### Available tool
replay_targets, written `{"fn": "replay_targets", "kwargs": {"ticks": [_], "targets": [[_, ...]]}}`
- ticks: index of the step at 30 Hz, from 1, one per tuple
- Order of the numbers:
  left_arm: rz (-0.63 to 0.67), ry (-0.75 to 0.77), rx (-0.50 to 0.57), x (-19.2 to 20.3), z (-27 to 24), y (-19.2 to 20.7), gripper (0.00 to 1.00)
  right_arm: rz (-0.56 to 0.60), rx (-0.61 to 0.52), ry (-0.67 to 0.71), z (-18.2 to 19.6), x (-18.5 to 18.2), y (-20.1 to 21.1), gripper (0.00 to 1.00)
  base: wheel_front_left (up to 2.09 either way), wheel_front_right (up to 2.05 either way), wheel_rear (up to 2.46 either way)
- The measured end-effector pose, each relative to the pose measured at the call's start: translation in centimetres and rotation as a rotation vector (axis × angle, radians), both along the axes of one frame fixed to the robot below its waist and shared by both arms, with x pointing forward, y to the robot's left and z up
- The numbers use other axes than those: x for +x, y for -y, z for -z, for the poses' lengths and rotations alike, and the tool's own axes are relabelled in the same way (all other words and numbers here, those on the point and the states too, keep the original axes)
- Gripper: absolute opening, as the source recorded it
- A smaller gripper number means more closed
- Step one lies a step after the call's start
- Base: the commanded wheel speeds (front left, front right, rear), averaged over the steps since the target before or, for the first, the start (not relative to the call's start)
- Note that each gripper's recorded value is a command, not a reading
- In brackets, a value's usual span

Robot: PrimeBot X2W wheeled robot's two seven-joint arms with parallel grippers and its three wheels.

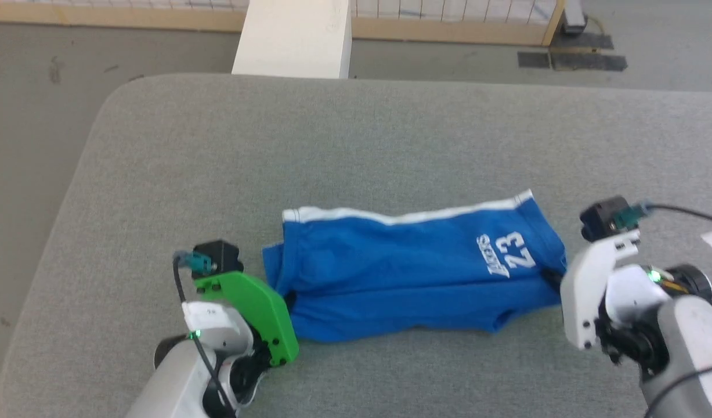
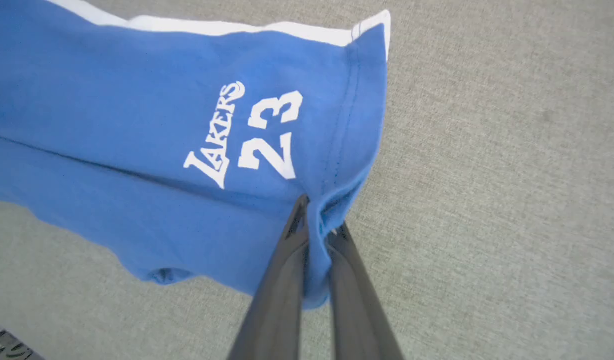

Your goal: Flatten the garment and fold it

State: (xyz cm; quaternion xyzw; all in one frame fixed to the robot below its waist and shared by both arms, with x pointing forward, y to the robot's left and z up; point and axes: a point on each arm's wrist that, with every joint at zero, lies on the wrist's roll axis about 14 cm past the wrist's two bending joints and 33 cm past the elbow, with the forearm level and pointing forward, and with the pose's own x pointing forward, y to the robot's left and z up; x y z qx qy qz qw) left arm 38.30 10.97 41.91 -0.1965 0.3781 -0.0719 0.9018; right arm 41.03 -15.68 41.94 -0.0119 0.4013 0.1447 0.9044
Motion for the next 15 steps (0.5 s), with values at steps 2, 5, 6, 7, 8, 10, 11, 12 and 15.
{"fn": "replay_targets", "kwargs": {"ticks": [2, 5, 6, 7, 8, 10, 11, 12, 15], "targets": [[0.001, -0.027, -0.005, -0.9, 0.3, -0.1, 0.0, 0.014, 0.011, 0.007, -0.3, -1.3, 0.4, 0.0, 0.0, 0.0, 0.0], [0.003, -0.079, -0.011, -2.4, 1.1, 0.0, 0.0, 0.047, 0.036, -0.029, 0.3, -4.4, 0.8, 0.0, 0.0, 0.0, 0.0], [0.001, -0.094, -0.013, -2.8, 1.4, 0.0, 0.0, 0.058, 0.046, -0.045, 0.6, -5.2, 0.8, 0.0, 0.0, 0.0, 0.0], [0.0, -0.109, -0.012, -3.2, 1.8, 0.0, 0.0, 0.073, 0.064, -0.066, 1.1, -6.3, 0.7, 0.0, 0.0, 0.0, 0.0], [-0.004, -0.128, -0.014, -3.5, 2.1, 0.0, 0.0, 0.085, 0.079, -0.089, 1.6, -7.3, 0.5, 0.0, 0.0, 0.0, 0.0], [-0.008, -0.156, -0.011, -4.1, 2.8, -0.1, 0.0, 0.105, 0.099, -0.12, 2.2, -8.6, 0.3, 0.0, 0.0, 0.0, 0.0], [-0.01, -0.167, -0.012, -4.4, 3.0, -0.1, 0.16, 0.117, 0.11, -0.129, 2.5, -9.1, 0.2, 0.0, 0.0, 0.0, 0.0], [-0.015, -0.174, -0.013, -4.4, 3.2, -0.2, 0.64, 0.127, 0.119, -0.135, 2.6, -9.3, 0.1, 0.0, 0.0, 0.0, 0.0], [-0.044, -0.144, -0.015, -3.8, 2.6, -0.7, 1.0, 0.156, 0.184, -0.085, 1.6, -8.9, -0.6, 1.0, 0.0, 0.0, 0.0]]}}
